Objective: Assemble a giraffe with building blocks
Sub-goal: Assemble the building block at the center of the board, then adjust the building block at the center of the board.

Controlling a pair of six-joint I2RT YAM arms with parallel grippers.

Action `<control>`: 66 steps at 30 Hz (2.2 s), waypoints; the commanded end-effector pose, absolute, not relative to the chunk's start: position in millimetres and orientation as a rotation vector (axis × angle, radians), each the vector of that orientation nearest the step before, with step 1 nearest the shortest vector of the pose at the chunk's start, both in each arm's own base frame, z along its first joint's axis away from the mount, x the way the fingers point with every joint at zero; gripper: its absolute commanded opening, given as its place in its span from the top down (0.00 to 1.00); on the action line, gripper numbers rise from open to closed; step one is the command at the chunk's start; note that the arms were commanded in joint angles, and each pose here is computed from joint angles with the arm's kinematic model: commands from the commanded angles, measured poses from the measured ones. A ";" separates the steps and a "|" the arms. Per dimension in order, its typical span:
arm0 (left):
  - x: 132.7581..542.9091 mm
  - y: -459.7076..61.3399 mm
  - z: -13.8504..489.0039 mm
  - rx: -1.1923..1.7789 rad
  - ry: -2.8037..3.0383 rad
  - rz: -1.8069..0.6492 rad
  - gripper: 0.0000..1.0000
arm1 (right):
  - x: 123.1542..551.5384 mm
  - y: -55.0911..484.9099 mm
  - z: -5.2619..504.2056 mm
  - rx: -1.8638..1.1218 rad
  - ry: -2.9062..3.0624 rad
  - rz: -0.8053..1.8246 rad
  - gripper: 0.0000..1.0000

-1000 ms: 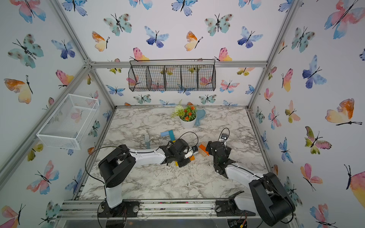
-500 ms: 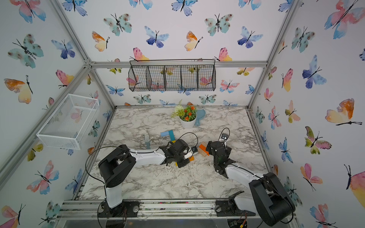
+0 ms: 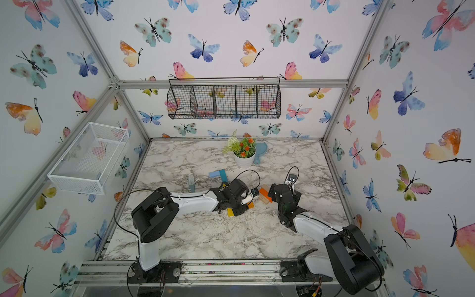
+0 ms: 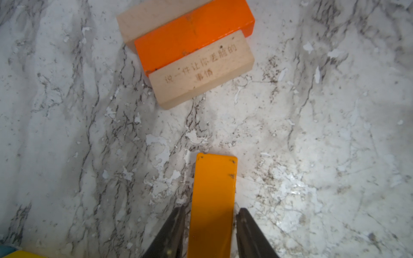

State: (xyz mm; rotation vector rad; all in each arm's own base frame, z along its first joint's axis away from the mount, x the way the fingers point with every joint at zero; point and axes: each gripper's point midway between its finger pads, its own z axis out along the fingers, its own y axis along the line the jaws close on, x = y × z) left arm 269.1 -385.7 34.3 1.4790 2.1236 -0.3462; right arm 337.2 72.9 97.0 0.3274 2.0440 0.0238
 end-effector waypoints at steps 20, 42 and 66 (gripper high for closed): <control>335.3 -340.9 162.4 0.741 2.101 -0.396 0.03 | 341.0 95.1 118.5 0.234 1.992 0.181 0.02; 331.1 -431.7 103.8 0.934 2.207 -0.706 0.00 | 339.9 23.3 65.4 0.647 2.118 0.305 0.02; 284.4 -468.2 43.7 1.041 2.318 -1.041 0.02 | 339.6 28.6 83.7 0.591 2.048 0.362 0.02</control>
